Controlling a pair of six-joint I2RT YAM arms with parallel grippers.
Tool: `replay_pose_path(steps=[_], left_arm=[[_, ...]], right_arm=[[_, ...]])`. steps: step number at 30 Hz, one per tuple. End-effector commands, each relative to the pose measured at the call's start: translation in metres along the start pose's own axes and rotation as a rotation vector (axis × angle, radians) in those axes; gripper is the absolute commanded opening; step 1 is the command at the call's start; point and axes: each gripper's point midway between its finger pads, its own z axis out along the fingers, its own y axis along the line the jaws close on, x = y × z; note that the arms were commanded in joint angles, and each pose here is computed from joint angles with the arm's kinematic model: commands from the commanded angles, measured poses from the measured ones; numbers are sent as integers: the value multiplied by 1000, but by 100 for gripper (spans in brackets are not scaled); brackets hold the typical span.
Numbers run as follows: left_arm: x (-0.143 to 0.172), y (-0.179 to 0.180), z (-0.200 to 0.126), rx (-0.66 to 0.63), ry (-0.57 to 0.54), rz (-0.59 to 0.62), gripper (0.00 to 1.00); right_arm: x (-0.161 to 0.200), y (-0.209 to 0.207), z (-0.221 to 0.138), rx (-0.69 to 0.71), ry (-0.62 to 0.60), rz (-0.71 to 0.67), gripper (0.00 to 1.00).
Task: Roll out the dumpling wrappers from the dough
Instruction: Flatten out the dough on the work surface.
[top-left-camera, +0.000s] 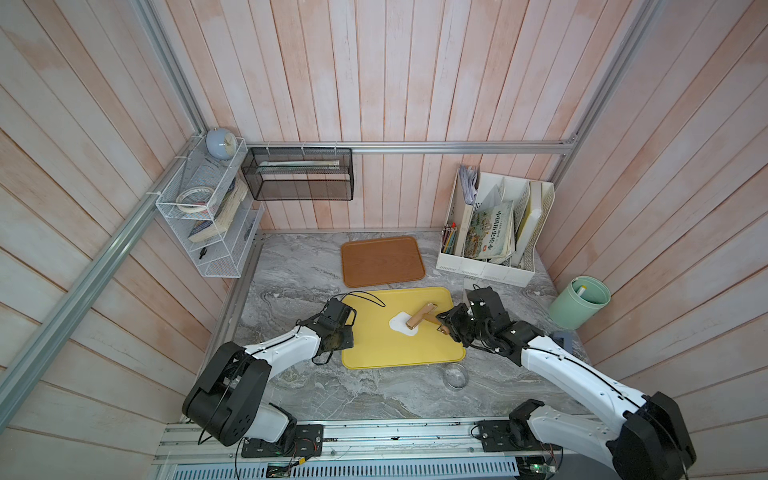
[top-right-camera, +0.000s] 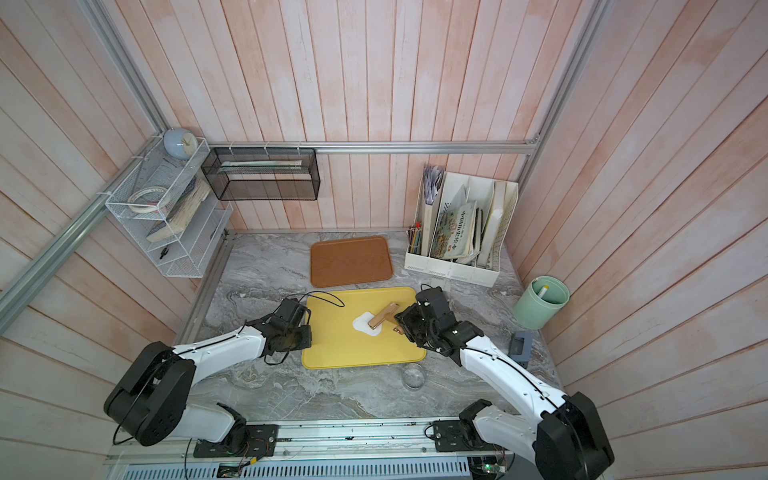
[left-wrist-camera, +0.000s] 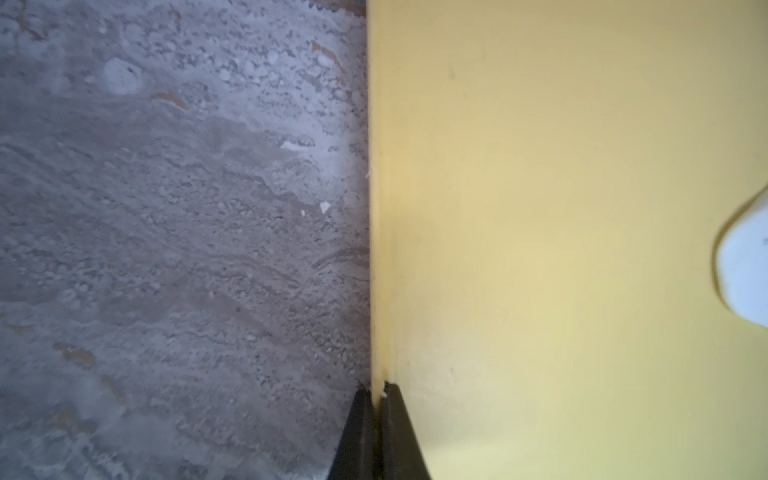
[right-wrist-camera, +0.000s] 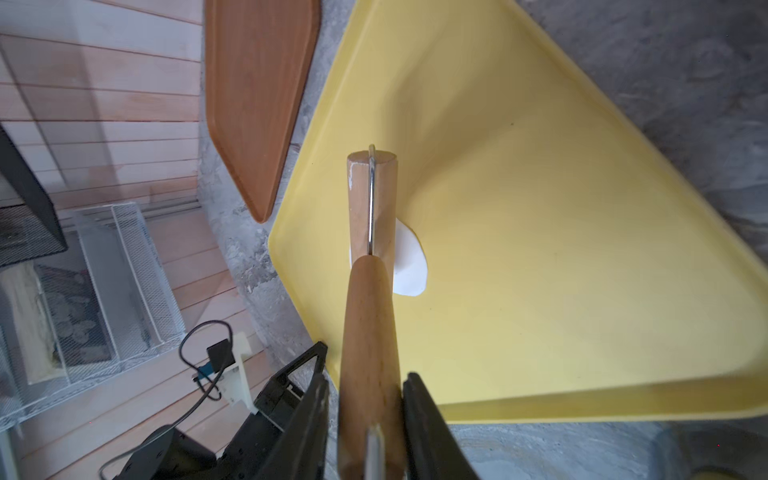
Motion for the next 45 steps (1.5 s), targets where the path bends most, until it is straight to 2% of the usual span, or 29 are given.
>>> replay_pose_path(steps=[1, 5, 11, 18, 23, 29, 34, 39, 42, 45], left_arm=[[50, 25, 13, -91, 179, 31, 0], [50, 25, 13, -97, 183, 33, 0], [50, 25, 13, -95, 179, 36, 0], [50, 24, 12, -94, 174, 41, 0], [50, 24, 12, -94, 177, 41, 0], [50, 24, 12, -94, 176, 40, 0], [50, 24, 13, -98, 180, 40, 0], [51, 24, 13, -96, 180, 42, 0], [50, 24, 13, -97, 178, 41, 0], [50, 24, 13, -97, 176, 39, 0]], right_arm=[[-7, 16, 0, -56, -95, 84, 0], [-7, -6, 12, 11, -122, 107, 0], [-11, -50, 29, 188, -175, 114, 0], [-10, -86, 38, 280, -199, 150, 0], [-9, -88, 26, 296, -200, 150, 0], [8, -99, 15, 353, -135, 110, 0], [0, -121, 34, 429, -188, 114, 0], [-1, -120, 55, 501, -184, 65, 0], [-8, -113, 46, 473, -222, 73, 0], [-12, -85, 36, 361, -230, 60, 0]])
